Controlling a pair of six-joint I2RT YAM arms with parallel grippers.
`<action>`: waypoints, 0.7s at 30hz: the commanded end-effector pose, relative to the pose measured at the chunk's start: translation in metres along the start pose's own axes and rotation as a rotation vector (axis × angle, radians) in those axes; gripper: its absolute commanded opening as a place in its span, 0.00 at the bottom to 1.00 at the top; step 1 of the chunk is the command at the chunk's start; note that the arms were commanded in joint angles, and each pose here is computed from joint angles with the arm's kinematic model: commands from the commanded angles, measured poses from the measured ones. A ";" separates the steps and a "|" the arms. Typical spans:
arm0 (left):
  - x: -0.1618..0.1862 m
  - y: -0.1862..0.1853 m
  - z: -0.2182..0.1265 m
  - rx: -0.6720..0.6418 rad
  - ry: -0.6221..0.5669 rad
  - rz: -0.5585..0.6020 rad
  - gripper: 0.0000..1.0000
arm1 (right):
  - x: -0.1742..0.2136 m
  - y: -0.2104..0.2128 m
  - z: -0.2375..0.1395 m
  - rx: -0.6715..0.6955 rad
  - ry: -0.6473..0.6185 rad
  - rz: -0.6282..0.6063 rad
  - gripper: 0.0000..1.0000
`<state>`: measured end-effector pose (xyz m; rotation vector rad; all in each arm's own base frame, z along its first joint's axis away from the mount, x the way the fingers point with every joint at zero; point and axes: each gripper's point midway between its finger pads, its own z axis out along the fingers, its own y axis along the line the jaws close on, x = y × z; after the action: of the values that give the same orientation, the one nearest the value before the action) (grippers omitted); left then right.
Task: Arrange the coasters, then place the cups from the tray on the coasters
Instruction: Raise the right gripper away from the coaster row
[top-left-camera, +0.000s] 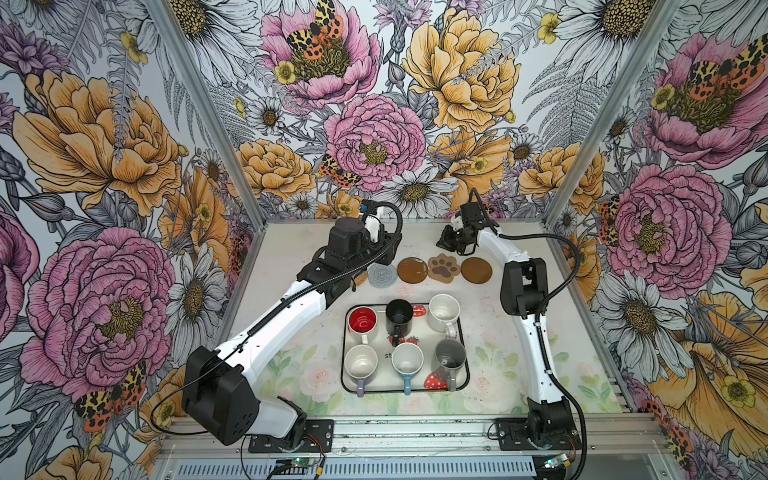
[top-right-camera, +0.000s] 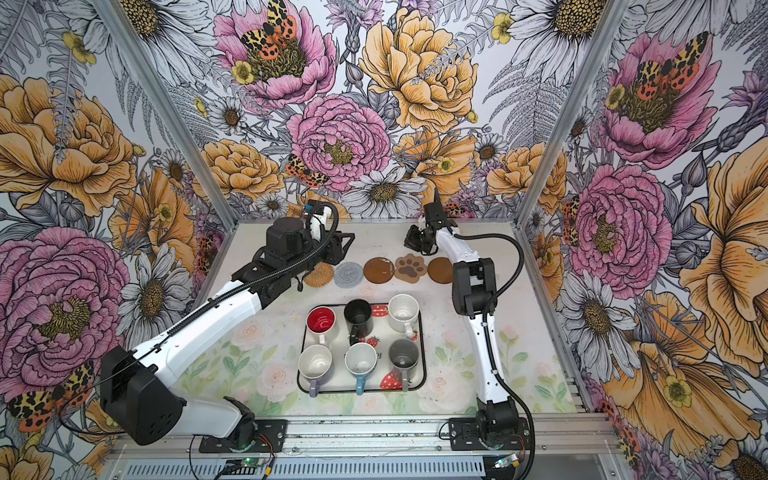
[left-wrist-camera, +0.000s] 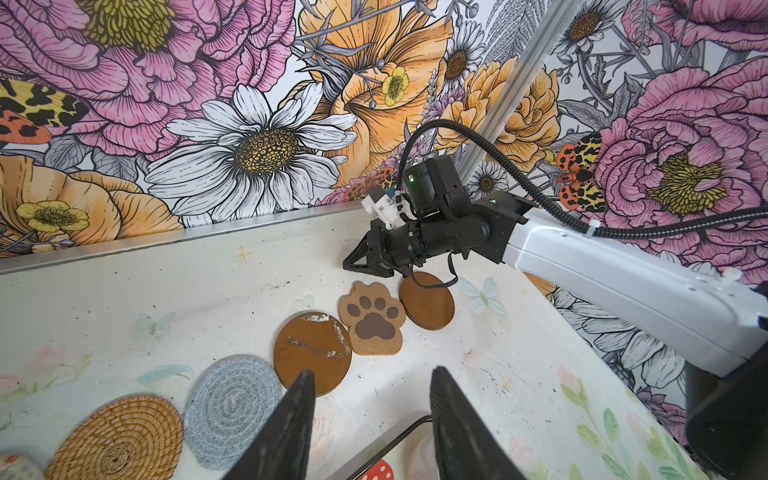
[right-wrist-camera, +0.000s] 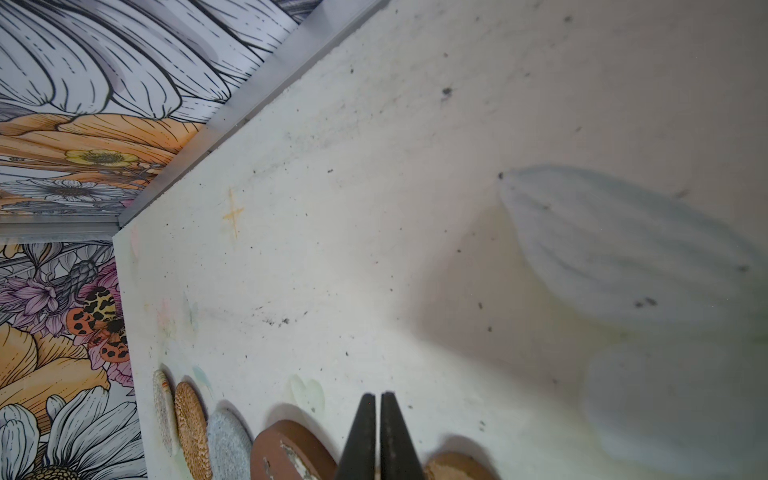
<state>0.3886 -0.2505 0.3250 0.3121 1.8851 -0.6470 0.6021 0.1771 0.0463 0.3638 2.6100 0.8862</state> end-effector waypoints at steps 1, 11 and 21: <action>-0.005 0.008 -0.004 -0.027 -0.023 0.025 0.47 | 0.007 -0.015 0.009 0.034 0.017 0.021 0.08; -0.006 0.009 -0.007 -0.029 -0.026 0.025 0.47 | 0.019 -0.029 0.007 0.078 0.043 0.029 0.09; -0.006 0.009 -0.010 -0.027 -0.031 0.023 0.47 | 0.029 -0.039 -0.002 0.105 0.063 0.032 0.09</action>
<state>0.3891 -0.2472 0.3186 0.3172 1.8959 -0.6316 0.5855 0.1671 0.0255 0.3843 2.6601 0.8534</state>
